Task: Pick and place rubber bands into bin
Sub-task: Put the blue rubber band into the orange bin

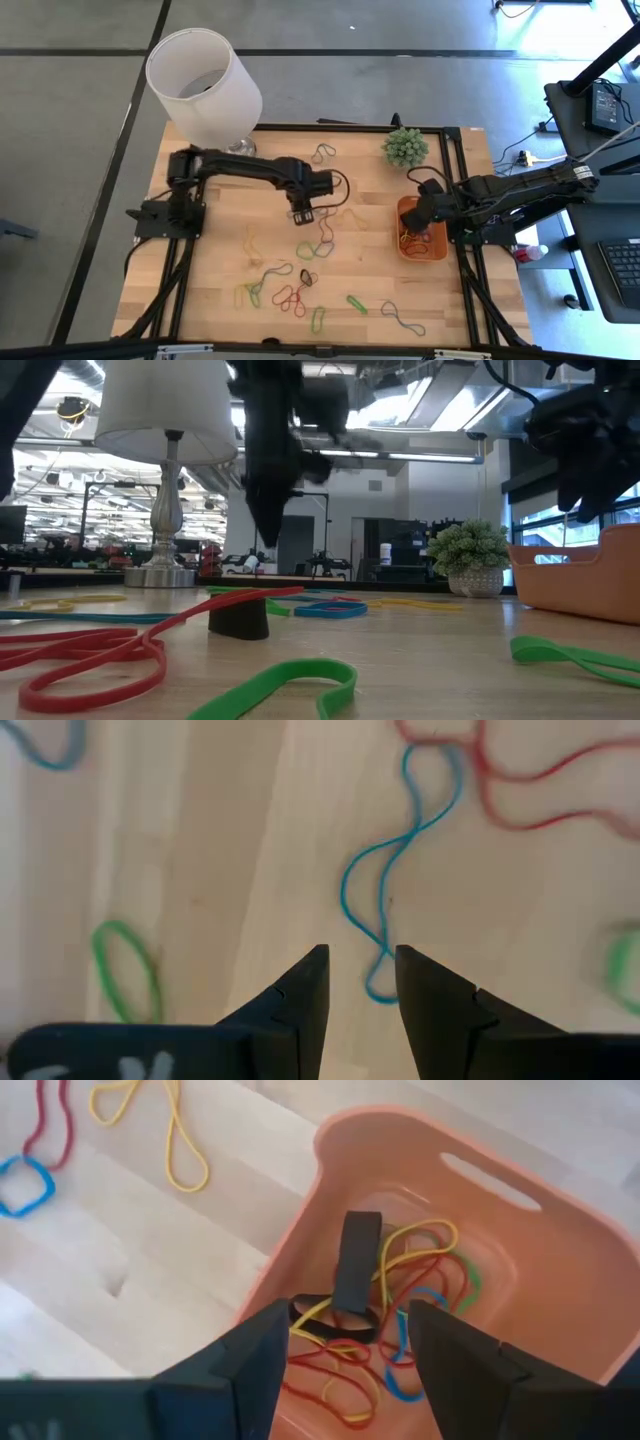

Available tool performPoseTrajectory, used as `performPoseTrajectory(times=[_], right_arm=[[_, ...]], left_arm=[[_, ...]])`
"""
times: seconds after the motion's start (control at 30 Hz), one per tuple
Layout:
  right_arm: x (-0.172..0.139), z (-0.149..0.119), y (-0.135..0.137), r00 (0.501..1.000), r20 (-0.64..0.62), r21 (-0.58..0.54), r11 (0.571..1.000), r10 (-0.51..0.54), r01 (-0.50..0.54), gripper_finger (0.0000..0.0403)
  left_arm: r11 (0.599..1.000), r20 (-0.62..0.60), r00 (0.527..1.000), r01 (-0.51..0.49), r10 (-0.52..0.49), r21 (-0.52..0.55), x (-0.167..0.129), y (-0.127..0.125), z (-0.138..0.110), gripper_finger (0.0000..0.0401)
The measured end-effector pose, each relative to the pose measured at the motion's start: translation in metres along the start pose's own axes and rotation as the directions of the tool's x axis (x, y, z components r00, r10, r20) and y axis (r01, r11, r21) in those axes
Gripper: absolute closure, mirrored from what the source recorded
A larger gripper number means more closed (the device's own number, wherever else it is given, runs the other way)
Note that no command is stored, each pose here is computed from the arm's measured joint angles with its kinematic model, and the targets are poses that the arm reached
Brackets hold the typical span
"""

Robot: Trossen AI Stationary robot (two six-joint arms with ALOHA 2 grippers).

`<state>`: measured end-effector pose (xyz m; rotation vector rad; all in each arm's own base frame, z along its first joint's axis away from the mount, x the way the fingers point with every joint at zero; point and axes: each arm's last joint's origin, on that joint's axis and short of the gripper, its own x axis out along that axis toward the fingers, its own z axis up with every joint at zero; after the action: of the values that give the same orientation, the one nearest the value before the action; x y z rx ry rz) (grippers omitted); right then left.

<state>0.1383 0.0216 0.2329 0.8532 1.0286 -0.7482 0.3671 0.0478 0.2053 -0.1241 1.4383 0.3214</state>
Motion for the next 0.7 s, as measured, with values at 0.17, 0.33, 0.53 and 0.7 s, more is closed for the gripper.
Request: performPoseTrajectory(times=[0.17,0.33,0.53,0.7], right_arm=[[0.0,0.001,0.002,1.0,0.005,0.081,0.997,0.017,-0.017,0.0195],[0.0,0.002,0.005,0.998,0.019,0.112,0.992,0.057,-0.059,0.0195],[-0.001,0.003,0.01,0.994,0.034,0.119,0.987,0.101,-0.104,0.0195],[-0.001,0.003,0.01,0.994,0.034,0.108,0.988,0.104,-0.107,0.0195]], left_arm=[[0.998,-0.122,0.99,0.066,-0.066,-0.003,0.038,0.004,0.004,0.029],[0.996,-0.194,0.978,0.083,-0.073,0.039,0.064,0.006,0.005,0.029],[0.982,-0.223,0.97,0.131,-0.098,0.137,0.071,0.004,0.005,0.0316],[0.984,-0.206,0.973,0.131,-0.105,0.118,0.066,0.0,0.004,0.0391]])
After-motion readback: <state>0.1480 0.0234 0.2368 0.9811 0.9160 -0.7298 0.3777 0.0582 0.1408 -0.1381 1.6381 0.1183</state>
